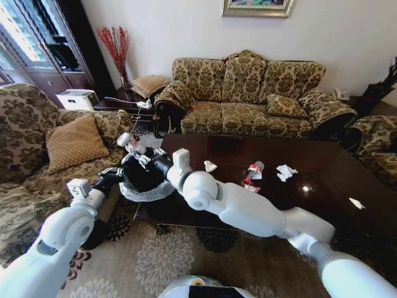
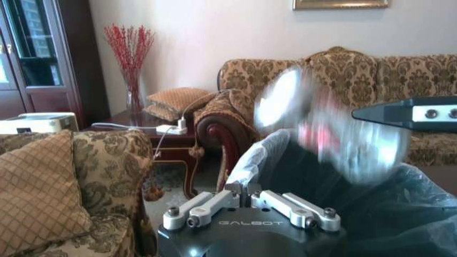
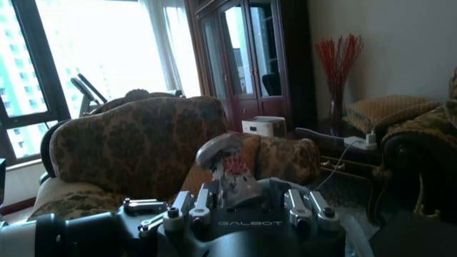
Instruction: Move to the front of the table and place the trash on the table into the trash bin.
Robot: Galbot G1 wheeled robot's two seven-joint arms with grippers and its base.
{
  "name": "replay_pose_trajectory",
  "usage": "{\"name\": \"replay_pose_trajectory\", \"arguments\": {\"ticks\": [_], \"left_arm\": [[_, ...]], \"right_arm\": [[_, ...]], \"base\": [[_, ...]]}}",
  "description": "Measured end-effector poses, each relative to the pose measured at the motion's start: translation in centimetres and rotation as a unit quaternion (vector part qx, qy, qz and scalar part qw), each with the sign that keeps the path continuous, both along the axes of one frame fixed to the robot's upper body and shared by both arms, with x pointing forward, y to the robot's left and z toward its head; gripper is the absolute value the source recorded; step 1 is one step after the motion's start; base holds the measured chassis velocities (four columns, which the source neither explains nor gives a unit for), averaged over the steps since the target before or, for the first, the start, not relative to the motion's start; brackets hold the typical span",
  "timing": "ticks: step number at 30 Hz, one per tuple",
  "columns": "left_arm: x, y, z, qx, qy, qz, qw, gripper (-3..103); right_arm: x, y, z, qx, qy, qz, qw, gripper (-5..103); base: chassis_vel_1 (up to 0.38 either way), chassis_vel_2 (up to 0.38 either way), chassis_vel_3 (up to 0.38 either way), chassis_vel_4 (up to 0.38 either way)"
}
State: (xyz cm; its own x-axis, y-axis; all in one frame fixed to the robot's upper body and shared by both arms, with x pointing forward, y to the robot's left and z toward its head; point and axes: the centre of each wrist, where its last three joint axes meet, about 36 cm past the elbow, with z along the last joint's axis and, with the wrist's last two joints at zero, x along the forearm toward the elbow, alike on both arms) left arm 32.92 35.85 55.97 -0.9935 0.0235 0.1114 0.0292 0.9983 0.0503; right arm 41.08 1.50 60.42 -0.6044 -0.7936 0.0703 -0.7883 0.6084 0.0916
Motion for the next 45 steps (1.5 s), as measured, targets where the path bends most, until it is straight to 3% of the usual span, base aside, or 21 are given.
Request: {"name": "replay_pose_trajectory", "arguments": {"ticks": [2,7,10,11,14,16,19,20,22,23,25,26,30,33,45], "left_arm": [[-0.1,0.0,0.0,0.001,0.000,0.001,1.0000,2],[-0.3,-0.2,0.2,0.002,-0.003,0.001,1.0000,2],[-0.5,-0.4,0.3,0.001,-0.006,0.003,1.0000,2],[-0.5,-0.4,0.3,0.001,-0.006,0.003,1.0000,2],[-0.7,-0.6,0.2,0.007,-0.007,0.006,0.9999,2],[-0.7,-0.6,0.2,0.008,-0.007,0.007,0.9999,2],[-1.0,-0.8,0.1,0.010,-0.009,0.009,0.9999,2],[-1.0,-0.8,0.1,0.010,-0.009,0.009,0.9999,2],[-1.1,-0.9,0.1,0.010,-0.012,0.010,0.9998,2],[-1.1,-0.9,0.1,0.010,-0.012,0.010,0.9998,2],[-1.2,-1.0,0.1,0.009,-0.012,0.009,0.9998,2],[-1.2,-1.0,0.1,0.010,-0.013,0.009,0.9998,2],[-1.3,-1.1,0.1,0.010,-0.013,0.009,0.9998,2],[-1.4,-1.2,-0.3,0.010,-0.009,0.008,0.9999,2],[-2.0,-1.7,-0.9,-0.008,-0.023,-0.007,0.9997,2]], "right_arm": [[-0.1,-0.2,-0.1,-0.002,-0.001,-0.002,1.000,57],[0.0,-0.8,-0.4,-0.007,-0.011,-0.002,1.000,68],[0.1,-1.5,-0.2,-0.003,-0.018,-0.009,1.000,84],[0.1,-1.5,-0.2,-0.003,-0.018,-0.009,1.000,84],[1.4,-3.2,1.2,0.021,-0.022,-0.050,0.998,98],[2.1,-4.0,1.4,0.026,-0.023,-0.066,0.997,98],[5.0,-8.2,1.1,0.029,-0.025,-0.140,0.989,100],[5.0,-8.2,1.1,0.029,-0.025,-0.140,0.989,100],[6.8,-12.5,-1.3,0.017,-0.004,-0.205,0.979,100],[6.8,-12.5,-1.3,0.017,-0.004,-0.205,0.979,100],[7.1,-16.0,-3.5,0.006,0.025,-0.251,0.968,100],[7.0,-18.1,-4.7,-0.001,0.037,-0.276,0.961,100],[6.2,-20.6,-6.9,-0.005,0.042,-0.304,0.952,100],[3.0,-23.9,-11.8,-0.029,0.032,-0.334,0.942,100],[-1.1,-26.3,-14.4,-0.036,0.032,-0.368,0.929,100]], "base": [[0.000,0.000,0.000,0.000],[0.000,0.000,0.000,0.000],[0.000,0.000,0.000,0.000],[0.000,0.000,0.000,0.000],[0.000,0.000,0.000,0.000],[0.000,0.000,0.000,0.000],[0.000,0.000,0.000,0.000],[0.000,0.000,0.000,0.000],[0.000,0.000,0.000,0.000],[0.000,0.000,0.000,0.000],[0.000,0.000,0.000,0.000],[0.000,0.000,0.000,0.000],[0.000,0.000,0.000,0.000],[-0.047,-0.050,-0.056,-0.041],[-0.073,-0.084,-0.084,-0.080]]}}
